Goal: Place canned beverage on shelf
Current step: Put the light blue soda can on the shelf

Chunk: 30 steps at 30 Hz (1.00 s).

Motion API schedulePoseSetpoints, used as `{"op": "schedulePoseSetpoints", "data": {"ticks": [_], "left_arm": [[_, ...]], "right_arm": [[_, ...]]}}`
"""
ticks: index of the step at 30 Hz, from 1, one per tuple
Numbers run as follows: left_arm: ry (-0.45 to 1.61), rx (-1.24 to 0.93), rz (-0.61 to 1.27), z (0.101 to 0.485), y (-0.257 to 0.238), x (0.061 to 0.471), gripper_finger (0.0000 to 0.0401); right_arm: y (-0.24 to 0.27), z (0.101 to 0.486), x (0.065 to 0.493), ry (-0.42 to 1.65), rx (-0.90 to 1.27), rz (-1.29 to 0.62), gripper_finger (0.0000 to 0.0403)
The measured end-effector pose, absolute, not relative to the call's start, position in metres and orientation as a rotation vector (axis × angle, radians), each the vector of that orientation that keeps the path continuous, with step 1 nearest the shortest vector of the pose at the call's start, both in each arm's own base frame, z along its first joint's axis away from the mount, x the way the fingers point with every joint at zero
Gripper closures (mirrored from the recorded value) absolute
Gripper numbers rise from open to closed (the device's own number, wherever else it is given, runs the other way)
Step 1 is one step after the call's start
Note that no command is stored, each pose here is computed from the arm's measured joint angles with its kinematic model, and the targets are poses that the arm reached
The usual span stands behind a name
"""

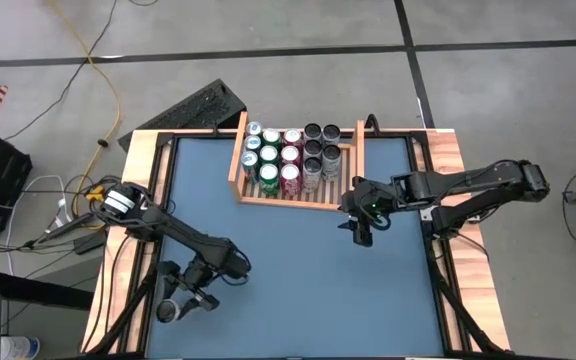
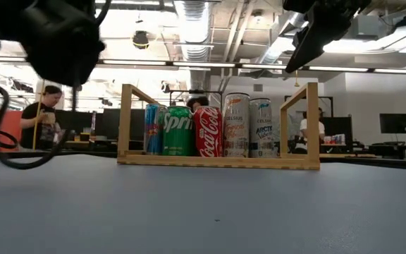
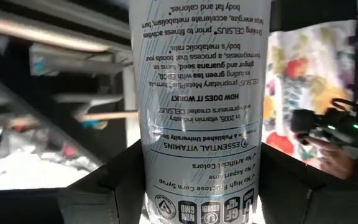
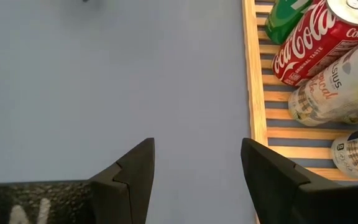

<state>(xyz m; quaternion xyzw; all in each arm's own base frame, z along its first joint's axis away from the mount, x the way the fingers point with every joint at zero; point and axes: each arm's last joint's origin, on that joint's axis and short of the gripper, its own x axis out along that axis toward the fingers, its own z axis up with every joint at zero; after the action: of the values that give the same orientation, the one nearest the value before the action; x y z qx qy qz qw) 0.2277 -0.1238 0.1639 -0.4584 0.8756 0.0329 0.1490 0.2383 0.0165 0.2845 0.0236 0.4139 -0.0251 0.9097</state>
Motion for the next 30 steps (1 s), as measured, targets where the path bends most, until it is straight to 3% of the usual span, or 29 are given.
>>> {"op": "schedulePoseSetpoints", "data": {"ticks": [9,18,30], "left_arm": [[2.426,-1.387,0.004,0.157,-0.13,0.243,0.0175],[2.356,-1.361,-0.029,0.154,-0.13,0.25,0.009],[2.142,-1.303,0.047,0.16,-0.105,0.276,0.0077]], "right_arm": [[0.016,0.285,0.238,0.854,0.045,-0.051,0.0177],[0.016,0.285,0.238,0.853,0.045,-0.051,0.0177],[0.016,0.285,0.238,0.853,0.049,-0.053,0.0177]]}}
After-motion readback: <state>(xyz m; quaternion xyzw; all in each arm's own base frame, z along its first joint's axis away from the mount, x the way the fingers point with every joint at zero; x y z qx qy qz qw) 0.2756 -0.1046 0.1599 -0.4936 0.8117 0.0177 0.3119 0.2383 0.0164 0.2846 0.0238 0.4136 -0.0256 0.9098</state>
